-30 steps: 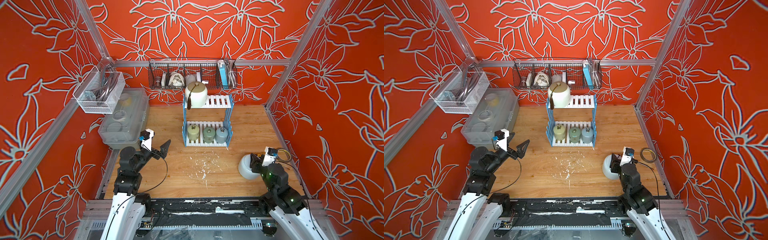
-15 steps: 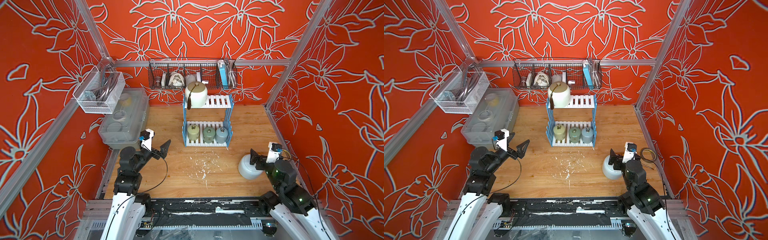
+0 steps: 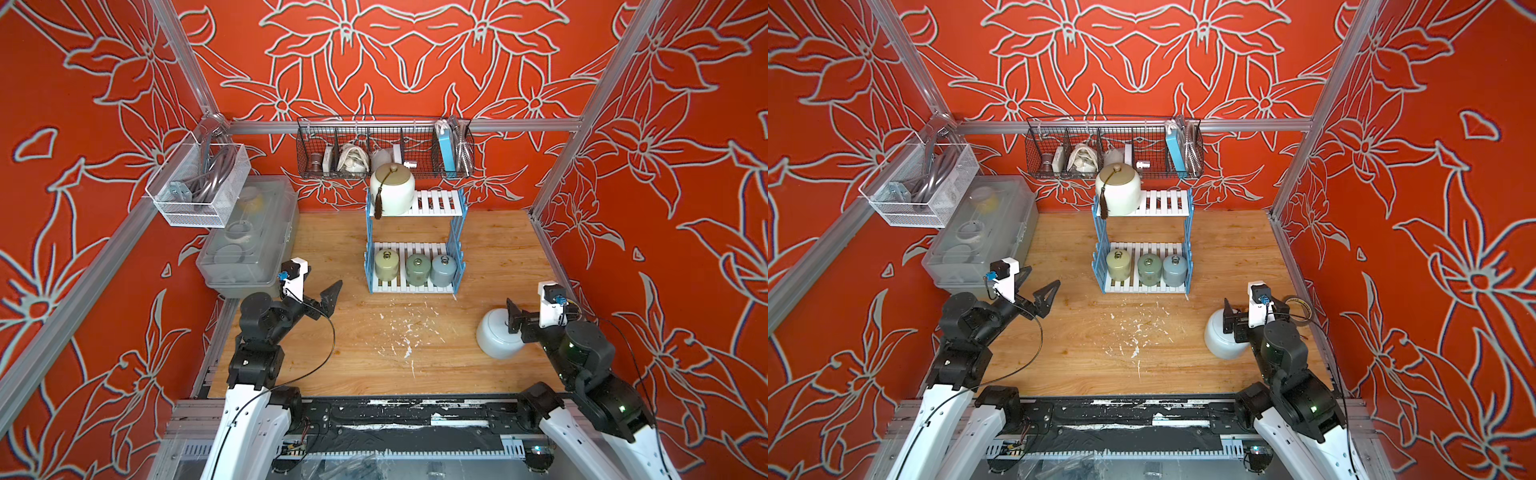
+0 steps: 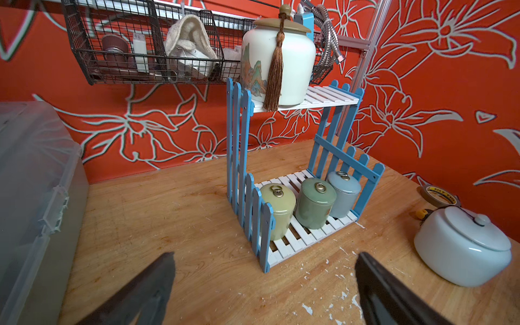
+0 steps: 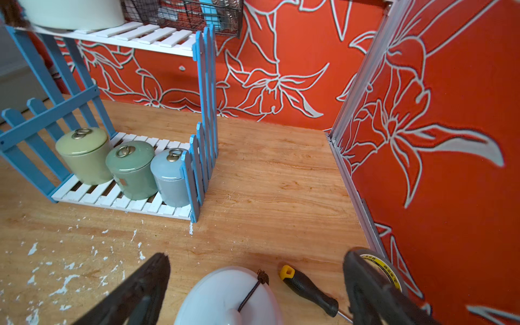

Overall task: Remove the tea canisters from the shelf
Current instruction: Pick up the tea canister from the shelf.

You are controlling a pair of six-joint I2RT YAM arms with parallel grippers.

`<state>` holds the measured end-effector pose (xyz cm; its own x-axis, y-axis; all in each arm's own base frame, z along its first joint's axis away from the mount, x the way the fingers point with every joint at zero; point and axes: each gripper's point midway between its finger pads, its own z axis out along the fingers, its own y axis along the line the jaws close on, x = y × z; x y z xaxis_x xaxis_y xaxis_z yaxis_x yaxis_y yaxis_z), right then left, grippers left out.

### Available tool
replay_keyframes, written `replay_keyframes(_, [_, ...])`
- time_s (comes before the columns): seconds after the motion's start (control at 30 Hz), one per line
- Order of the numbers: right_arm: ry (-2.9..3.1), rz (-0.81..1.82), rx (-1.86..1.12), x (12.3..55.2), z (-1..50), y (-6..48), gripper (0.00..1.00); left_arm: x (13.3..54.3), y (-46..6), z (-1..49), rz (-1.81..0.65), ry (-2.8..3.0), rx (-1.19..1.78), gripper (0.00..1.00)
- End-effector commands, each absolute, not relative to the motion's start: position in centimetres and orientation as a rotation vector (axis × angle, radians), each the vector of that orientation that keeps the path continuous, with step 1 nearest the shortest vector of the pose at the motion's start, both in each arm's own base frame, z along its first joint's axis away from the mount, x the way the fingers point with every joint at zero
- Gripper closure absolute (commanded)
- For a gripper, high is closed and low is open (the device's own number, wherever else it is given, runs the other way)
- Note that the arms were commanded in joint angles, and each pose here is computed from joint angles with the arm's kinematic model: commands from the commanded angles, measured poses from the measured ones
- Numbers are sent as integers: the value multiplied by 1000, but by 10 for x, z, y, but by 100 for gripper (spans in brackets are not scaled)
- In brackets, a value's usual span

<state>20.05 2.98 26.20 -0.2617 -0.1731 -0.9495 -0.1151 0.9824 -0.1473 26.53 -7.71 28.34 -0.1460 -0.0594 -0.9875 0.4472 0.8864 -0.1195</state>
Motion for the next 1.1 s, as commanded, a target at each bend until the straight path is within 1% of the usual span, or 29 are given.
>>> replay_keyframes(0.0, [1866, -39, -353, 188, 252, 39, 1, 265, -78, 294, -462, 1661, 301, 1])
replay_keyframes(0.1, [1825, 27, -396, 182, 253, 49, 1, 264, -79, 294, -462, 1667, 306, 1])
replay_keyframes(0.3, [1783, 53, -363, 179, 255, 48, 1, 266, -85, 306, -469, 1687, 335, 1])
replay_keyframes(0.63, [1671, 55, -287, 167, 271, 35, 1, 281, -98, 351, -519, 1702, 400, 1])
replay_keyframes(0.9, [1672, 71, -309, 165, 270, 39, 1, 307, -109, 392, -529, 1704, 443, 1])
replay_keyframes(1.07, [1670, 68, -307, 165, 271, 38, 1, 333, -121, 414, -538, 1701, 477, 1])
